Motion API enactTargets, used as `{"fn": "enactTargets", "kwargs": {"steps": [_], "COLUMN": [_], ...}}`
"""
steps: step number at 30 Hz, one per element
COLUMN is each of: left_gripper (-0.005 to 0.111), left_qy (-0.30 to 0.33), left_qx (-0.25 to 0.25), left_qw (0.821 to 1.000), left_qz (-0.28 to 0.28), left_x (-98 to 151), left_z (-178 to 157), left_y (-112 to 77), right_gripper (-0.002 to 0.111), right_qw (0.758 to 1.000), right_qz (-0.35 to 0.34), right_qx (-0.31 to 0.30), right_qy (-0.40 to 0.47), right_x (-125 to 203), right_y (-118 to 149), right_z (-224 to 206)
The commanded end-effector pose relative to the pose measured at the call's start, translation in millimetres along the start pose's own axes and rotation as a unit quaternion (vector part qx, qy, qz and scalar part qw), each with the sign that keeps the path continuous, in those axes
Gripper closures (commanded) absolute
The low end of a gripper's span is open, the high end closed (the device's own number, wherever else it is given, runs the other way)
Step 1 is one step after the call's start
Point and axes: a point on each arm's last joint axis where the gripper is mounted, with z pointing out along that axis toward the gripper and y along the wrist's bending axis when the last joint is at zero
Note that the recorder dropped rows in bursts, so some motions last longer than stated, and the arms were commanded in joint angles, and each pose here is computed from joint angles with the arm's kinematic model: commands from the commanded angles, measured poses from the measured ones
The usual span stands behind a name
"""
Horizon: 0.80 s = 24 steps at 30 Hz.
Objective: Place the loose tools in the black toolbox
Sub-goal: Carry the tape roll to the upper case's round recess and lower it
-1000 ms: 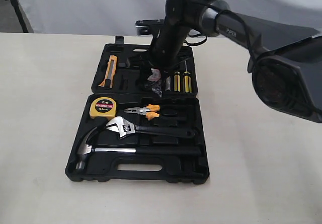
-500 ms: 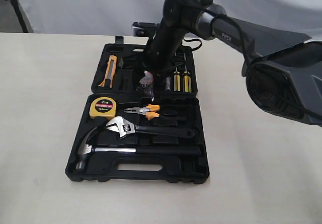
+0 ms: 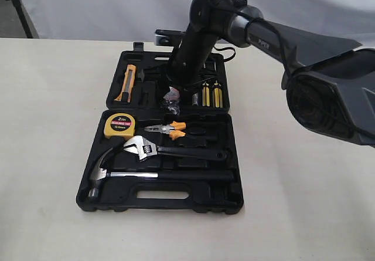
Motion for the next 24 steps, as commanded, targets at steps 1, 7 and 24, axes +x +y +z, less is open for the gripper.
{"fn": "enactTargets", "kwargs": {"steps": [1,7,24], "left_gripper": [0.105,0.105,0.105], "left_qy": [-0.003,-0.003,-0.003], "left_qx": [0.007,0.007,0.007], "left_qw": [1.0,1.0,1.0], "left_qz": [-0.011,-0.011,-0.011], "left_x": [1.5,1.5,1.5], "left_z": [-0.8,-0.8,-0.8], "left_y": [-0.3,-0.3,-0.3], "right_gripper": [0.048,0.046,0.092], "right_qw": [1.0,0.999,0.997], "right_qz": [-0.007,-0.015,-0.031], "right_qx": [0.008,0.026,0.018], "right_qy": [0.002,-0.019,-0.063], "right_x": [0.9,-3.5,-9.5], "right_y": [-3.1,-1.6,15.4], "right_z": [5.8,-11.1,-57.4]}}
